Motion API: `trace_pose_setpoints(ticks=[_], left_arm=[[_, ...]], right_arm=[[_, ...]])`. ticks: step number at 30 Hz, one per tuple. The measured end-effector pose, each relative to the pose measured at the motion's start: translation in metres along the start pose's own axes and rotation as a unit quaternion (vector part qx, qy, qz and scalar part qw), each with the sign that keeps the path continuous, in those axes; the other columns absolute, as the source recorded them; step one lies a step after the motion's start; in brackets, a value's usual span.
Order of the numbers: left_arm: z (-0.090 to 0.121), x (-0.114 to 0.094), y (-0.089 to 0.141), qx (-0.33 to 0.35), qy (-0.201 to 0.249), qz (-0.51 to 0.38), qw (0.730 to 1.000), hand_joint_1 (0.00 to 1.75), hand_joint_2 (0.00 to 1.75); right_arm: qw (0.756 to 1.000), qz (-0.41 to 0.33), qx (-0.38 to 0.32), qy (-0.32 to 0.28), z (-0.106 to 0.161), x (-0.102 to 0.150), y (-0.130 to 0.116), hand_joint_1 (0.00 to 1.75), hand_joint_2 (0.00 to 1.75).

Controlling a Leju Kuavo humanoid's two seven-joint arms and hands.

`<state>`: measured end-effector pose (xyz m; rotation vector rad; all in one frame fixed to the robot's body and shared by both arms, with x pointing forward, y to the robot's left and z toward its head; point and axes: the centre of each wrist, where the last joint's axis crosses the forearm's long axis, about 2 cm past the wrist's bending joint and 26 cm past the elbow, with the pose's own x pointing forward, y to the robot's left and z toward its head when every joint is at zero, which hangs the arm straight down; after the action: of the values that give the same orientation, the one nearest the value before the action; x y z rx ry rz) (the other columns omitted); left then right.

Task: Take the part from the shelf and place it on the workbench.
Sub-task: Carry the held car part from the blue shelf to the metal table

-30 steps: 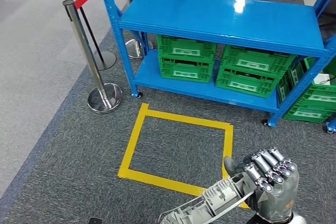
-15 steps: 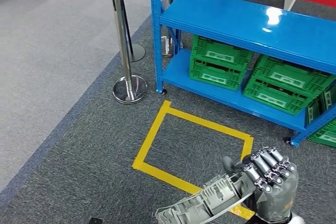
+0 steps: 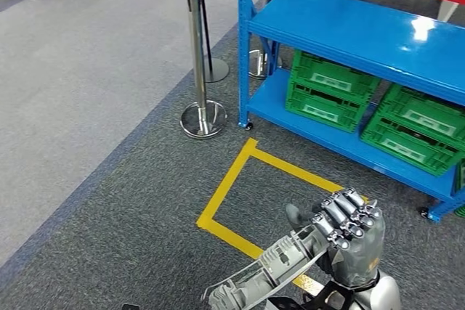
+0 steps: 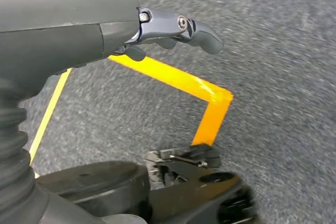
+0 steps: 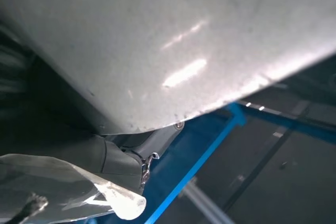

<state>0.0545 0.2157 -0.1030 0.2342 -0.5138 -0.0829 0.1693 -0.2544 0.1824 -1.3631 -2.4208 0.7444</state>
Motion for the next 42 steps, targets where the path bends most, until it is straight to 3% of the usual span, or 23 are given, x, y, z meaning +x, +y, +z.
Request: trace_pose_setpoints(ticks=[21,42], left_arm=[[0.0,0.001,-0.001,-0.011,0.012,-0.023,1.0,0.0,1.75],[-0.001,0.001,0.001,-0.016,0.007,-0.036,0.999,0.0,1.75]], right_arm=[[1.0,-0.014,0.011,-0.007,-0.001,0.001,0.016,1.75,1.75],[1.0,-0.018,0.015,0.001,0.004,0.003,0.013,1.75,1.75]])
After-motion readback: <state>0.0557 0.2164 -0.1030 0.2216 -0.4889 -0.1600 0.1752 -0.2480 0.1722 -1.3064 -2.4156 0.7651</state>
